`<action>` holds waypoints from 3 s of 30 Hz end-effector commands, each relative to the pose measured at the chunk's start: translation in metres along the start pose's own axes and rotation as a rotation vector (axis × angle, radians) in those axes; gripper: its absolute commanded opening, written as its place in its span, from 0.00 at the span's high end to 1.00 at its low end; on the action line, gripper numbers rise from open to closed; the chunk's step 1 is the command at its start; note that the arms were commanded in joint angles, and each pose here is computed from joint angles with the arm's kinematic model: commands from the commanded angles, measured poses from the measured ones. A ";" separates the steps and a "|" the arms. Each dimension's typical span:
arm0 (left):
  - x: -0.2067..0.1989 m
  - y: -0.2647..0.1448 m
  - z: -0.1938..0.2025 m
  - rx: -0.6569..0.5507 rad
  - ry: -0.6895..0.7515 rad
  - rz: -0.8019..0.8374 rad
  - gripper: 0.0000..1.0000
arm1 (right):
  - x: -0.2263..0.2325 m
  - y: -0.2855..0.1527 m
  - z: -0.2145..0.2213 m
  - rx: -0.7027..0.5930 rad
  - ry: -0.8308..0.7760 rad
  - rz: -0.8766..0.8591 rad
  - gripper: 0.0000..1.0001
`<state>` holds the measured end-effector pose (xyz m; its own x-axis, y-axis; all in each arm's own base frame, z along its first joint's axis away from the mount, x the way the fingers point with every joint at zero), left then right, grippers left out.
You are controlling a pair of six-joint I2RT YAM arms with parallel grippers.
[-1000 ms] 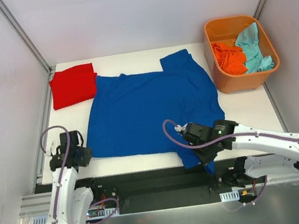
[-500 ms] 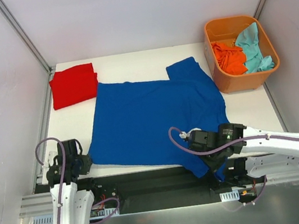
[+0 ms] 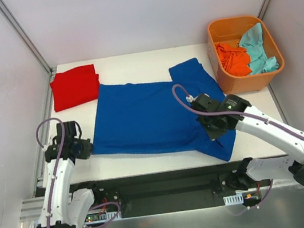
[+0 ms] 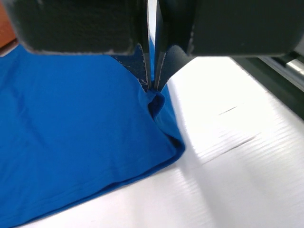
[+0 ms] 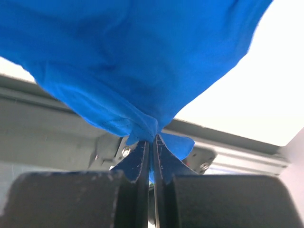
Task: Fold and stack the t-shirts
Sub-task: Fold the tshirt
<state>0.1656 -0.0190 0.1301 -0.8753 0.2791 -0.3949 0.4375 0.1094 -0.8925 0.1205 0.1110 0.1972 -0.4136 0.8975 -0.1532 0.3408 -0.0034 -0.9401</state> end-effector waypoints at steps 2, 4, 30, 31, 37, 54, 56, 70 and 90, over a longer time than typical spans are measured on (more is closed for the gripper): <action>-0.042 0.003 -0.014 -0.036 0.013 0.051 1.00 | -0.024 -0.004 -0.050 -0.061 -0.039 0.124 0.99; -0.052 0.009 -0.017 -0.034 0.017 0.033 1.00 | -0.027 0.000 -0.059 -0.054 -0.039 0.105 0.99; -0.107 0.075 -0.039 -0.106 0.069 -0.120 0.68 | -0.068 0.083 -0.189 0.094 -0.106 0.231 0.82; -0.108 0.074 -0.041 -0.119 0.067 -0.118 0.55 | -0.067 0.089 -0.199 0.097 -0.114 0.243 0.79; -0.124 0.044 -0.050 -0.154 0.109 -0.008 0.01 | -0.078 0.098 -0.222 0.093 -0.057 0.318 0.32; -0.136 0.057 0.042 0.184 0.512 0.053 0.01 | 0.024 0.126 -0.138 -0.015 0.325 -0.323 0.03; -0.133 0.067 0.044 0.197 0.519 0.020 0.01 | 0.027 0.133 -0.148 -0.018 0.335 -0.338 0.03; -0.110 0.078 0.041 0.165 0.538 -0.051 0.01 | 0.036 0.175 -0.240 -0.136 0.342 -0.332 0.03; -0.160 0.087 0.052 0.247 0.595 0.049 0.01 | -0.010 0.146 -0.146 -0.114 0.336 -0.094 0.03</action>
<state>0.3133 -0.0907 0.1090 -0.6110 0.7400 -0.2812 0.3644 -0.0524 -0.9298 0.3215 0.1974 0.1169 -0.1959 0.9669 0.1635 0.4182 0.2331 -0.8779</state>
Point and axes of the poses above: each gripper's point midway between its finger pads, its own y axis out along the fingers, its own x axis along the line the jaws close on, z = x × y, the point moved 4 cm from there along -y, back along the fingers, and after that the axes turned 1 degree about -y, right-handed, at the moved point
